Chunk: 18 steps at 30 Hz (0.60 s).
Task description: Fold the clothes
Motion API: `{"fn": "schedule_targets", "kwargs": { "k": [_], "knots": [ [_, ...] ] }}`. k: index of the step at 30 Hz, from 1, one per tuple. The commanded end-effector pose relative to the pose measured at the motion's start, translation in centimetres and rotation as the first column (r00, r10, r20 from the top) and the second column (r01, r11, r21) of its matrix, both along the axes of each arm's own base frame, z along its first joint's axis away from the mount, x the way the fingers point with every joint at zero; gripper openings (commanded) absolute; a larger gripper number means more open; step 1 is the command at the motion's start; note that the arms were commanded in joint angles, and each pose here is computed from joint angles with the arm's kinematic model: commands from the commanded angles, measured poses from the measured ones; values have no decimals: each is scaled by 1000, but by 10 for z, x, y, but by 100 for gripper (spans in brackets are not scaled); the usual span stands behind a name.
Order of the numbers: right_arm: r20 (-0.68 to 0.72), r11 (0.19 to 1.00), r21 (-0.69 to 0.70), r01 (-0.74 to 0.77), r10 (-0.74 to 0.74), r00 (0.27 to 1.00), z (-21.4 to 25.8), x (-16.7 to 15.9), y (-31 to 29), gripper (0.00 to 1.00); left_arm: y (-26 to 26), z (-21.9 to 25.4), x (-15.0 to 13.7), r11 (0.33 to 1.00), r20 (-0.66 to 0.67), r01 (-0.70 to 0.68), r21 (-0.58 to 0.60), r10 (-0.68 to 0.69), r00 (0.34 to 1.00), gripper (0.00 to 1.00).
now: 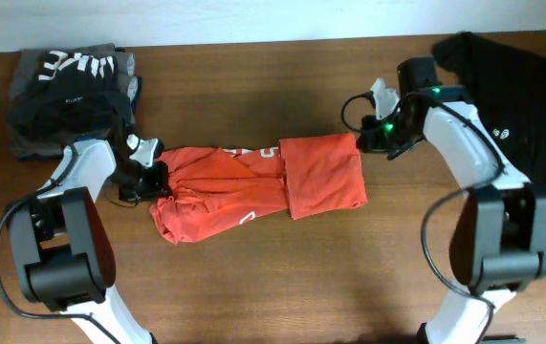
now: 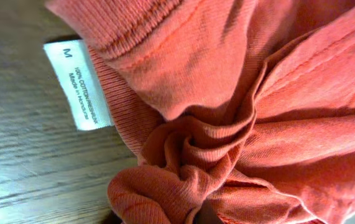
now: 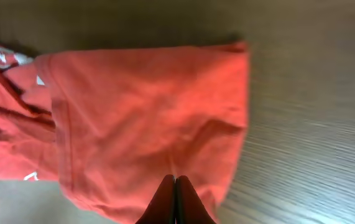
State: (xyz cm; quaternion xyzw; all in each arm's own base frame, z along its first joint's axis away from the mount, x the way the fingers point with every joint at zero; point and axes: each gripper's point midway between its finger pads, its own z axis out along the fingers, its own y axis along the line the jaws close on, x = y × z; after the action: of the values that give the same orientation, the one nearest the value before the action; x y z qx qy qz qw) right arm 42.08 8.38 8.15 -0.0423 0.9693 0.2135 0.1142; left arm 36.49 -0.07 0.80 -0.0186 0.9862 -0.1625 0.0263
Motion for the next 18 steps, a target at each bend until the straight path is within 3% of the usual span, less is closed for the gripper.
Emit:
{"fn": "schedule_targets", "kwargs": {
  "k": [1,10,18],
  "knots": [
    [-90,994,104,-29,39,995,-29,-10,16,4,10,24,20,999,79,8,45,-12,997,1],
    [-225,993,114,-13,39,974,-80,-27,17,4,7,72,53,998,170,21,51,-30,985,1],
    [-296,994,110,4,29,955,-105,-36,17,4,-49,108,70,991,246,131,-8,-125,961,1]
  ]
}}
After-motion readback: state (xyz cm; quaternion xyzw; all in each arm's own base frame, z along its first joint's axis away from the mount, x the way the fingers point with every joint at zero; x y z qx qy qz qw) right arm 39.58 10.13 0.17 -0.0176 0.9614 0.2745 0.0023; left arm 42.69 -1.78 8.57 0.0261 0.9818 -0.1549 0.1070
